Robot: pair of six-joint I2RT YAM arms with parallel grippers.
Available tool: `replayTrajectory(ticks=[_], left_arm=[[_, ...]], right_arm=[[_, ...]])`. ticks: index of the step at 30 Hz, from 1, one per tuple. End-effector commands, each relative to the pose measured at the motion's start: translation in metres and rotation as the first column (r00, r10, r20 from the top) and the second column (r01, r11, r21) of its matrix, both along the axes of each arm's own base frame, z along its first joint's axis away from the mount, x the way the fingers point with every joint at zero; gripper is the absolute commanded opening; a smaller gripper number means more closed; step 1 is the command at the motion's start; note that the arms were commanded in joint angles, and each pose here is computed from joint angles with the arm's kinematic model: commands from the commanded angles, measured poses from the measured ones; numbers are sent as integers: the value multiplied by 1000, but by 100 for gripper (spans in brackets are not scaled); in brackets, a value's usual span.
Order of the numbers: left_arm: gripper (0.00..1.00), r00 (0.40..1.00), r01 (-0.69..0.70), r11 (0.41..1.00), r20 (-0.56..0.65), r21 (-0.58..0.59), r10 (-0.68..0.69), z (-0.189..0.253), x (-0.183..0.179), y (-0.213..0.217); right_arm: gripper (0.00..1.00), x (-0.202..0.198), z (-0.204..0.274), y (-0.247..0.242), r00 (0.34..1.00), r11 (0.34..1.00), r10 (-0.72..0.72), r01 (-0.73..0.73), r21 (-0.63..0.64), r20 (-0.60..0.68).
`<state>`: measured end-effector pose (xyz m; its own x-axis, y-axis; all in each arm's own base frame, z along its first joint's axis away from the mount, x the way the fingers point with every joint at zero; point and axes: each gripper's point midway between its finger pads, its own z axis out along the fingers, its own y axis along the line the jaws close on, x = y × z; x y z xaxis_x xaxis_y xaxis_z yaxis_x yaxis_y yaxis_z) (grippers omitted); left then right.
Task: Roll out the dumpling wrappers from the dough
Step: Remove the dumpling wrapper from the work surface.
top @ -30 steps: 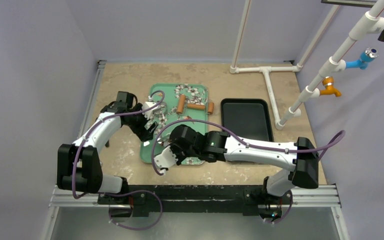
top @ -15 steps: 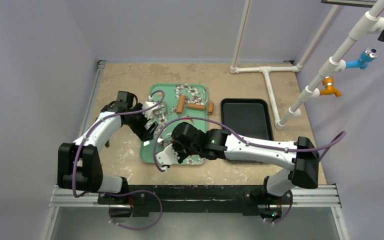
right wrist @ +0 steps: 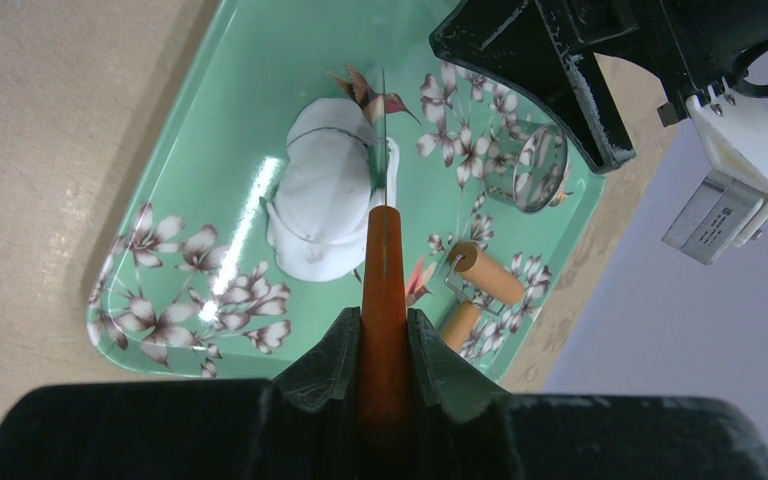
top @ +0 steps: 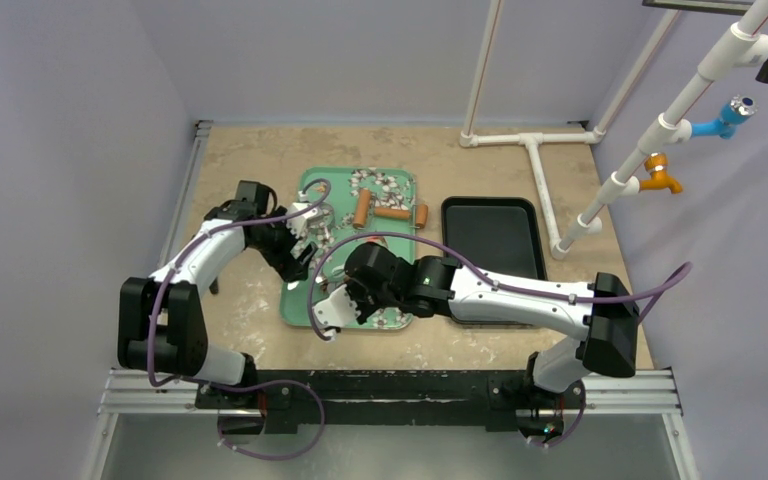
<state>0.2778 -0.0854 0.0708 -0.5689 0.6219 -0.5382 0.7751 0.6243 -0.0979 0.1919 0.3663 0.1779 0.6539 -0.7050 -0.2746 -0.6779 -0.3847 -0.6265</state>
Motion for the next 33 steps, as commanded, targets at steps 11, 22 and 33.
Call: replayTrajectory(ticks=[11, 22, 33], left_arm=[[100, 1000, -27, 1000, 0, -2, 27, 4, 11, 4], [100, 999, -44, 998, -14, 39, 45, -2, 11, 11], [100, 999, -40, 998, -9, 38, 41, -1, 12, 11]], right_arm=[[0, 17, 8, -35, 992, 993, -117, 119, -23, 54], [0, 20, 7, -51, 983, 985, -166, 169, -33, 81], [0, 40, 5, -53, 962, 969, -235, 243, -44, 142]])
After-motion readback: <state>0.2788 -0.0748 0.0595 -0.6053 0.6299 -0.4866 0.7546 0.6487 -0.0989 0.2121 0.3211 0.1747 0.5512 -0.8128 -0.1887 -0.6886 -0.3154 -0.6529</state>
